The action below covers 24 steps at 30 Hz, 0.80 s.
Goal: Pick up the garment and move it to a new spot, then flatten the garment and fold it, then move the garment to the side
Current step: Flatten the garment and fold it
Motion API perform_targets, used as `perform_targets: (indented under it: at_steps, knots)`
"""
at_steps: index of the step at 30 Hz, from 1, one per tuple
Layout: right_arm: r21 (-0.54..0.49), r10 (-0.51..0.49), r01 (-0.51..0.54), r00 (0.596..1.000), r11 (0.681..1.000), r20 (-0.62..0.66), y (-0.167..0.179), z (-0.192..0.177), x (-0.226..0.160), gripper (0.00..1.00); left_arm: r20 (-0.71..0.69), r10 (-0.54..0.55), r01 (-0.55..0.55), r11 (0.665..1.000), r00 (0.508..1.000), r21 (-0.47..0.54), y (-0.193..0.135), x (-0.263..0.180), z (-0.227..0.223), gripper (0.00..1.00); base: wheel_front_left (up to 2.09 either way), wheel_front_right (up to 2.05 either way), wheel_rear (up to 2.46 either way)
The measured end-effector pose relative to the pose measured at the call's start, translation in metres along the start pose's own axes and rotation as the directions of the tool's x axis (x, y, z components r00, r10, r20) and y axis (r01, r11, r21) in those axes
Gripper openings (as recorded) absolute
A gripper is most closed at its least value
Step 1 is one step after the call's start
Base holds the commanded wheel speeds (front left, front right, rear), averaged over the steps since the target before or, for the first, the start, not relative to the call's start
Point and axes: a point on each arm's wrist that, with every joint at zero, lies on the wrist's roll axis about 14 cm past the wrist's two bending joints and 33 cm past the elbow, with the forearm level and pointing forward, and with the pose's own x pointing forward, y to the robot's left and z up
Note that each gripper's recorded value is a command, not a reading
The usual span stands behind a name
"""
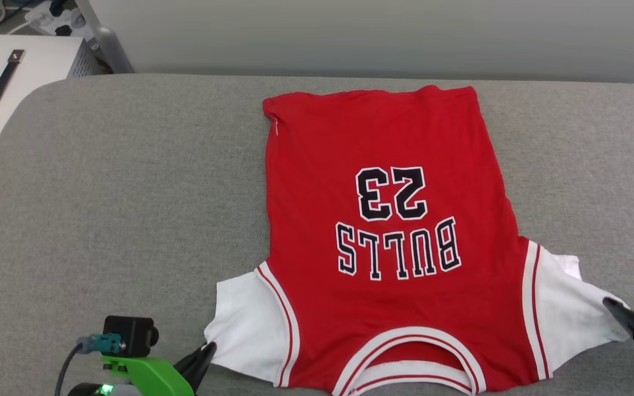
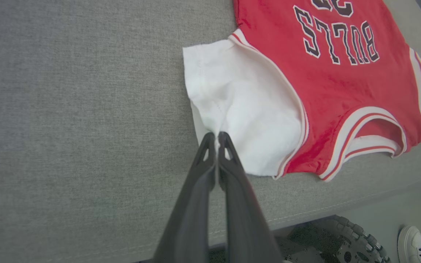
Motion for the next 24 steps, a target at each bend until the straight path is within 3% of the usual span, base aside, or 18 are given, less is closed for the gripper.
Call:
perform_targets:
  at_steps: [12, 18, 24]
  knots:
    - [-0.149, 0.128, -0.119, 0.99, 0.982, 0.053, 0.05, 0.133, 0.051, 1.0, -0.029, -0.034, 0.034, 0.999, 0.999, 0.014, -0.018, 0.024, 0.006, 0.0, 0.0, 0.0, 0.0]
    - [-0.195, 0.116, -0.115, 0.993, 0.974, -0.008, 0.069, 0.181, 0.099, 1.0, -0.041, -0.028, 0.028, 1.0, 0.999, -0.015, -0.017, 0.036, 0.005, 0.0, 0.0, 0.0, 0.0]
    - [-0.233, 0.08, -0.094, 0.994, 0.968, -0.072, 0.087, 0.206, 0.151, 1.0, -0.053, 0.01, -0.012, 0.999, 0.999, -0.046, -0.008, 0.041, -0.001, 0.0, 0.0, 0.0, 0.0]
